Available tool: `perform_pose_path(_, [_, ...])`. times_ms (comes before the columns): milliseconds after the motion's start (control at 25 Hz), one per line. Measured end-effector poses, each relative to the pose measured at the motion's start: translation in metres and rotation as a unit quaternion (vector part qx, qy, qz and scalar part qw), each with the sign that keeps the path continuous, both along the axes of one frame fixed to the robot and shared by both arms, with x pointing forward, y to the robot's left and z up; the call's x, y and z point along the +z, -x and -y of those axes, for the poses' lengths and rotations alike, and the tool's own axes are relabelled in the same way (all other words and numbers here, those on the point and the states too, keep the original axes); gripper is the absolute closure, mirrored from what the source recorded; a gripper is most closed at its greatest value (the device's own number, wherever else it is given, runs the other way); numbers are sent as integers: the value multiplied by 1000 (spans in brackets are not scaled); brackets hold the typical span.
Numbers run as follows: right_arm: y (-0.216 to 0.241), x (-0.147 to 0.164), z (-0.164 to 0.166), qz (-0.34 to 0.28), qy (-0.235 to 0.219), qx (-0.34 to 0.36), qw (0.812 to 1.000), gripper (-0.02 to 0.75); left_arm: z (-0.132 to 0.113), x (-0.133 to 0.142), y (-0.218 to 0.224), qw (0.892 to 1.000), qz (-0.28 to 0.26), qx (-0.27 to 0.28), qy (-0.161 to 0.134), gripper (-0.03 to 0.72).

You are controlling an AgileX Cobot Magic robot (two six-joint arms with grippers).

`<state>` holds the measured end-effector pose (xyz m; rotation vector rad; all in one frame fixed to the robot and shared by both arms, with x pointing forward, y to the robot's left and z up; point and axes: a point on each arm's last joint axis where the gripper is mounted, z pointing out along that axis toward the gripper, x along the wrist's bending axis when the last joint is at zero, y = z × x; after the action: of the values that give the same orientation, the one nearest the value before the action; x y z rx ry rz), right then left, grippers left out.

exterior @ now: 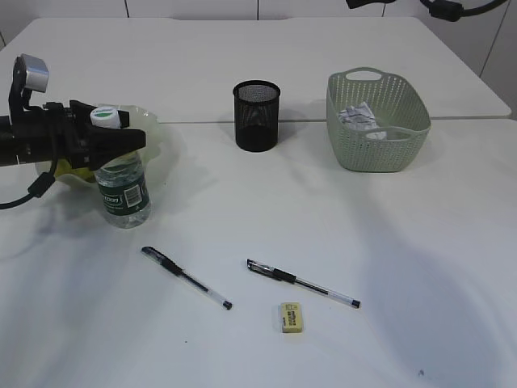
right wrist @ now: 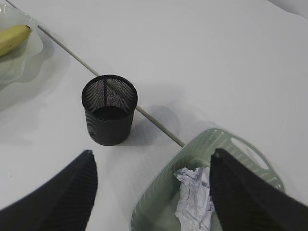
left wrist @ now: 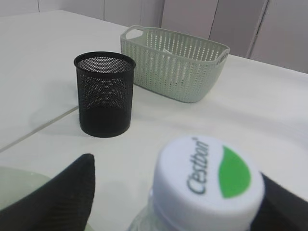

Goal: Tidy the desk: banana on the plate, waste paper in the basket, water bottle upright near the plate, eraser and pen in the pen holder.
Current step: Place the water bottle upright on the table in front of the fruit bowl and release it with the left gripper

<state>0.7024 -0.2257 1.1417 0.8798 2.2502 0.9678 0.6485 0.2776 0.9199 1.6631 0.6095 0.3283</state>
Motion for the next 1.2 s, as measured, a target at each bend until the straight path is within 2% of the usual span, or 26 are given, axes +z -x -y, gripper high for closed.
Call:
perform_pose_path(200, [0,0,0,1,0,0,1000,200,0,2,0,1000,-6,2,6,112])
perform_pose_path(760, [0,0,0,1,1,0,1000,200,1,45,5,1000,18,7,17,91])
perform_pose_path(960, [0,0,0,1,1,0,1000,200,1,65,9,999,42,6,13,90])
perform_pose_path(1200, [0,0,0,1,1,-1,1000,200,3,105,19,996,93,4,7,94])
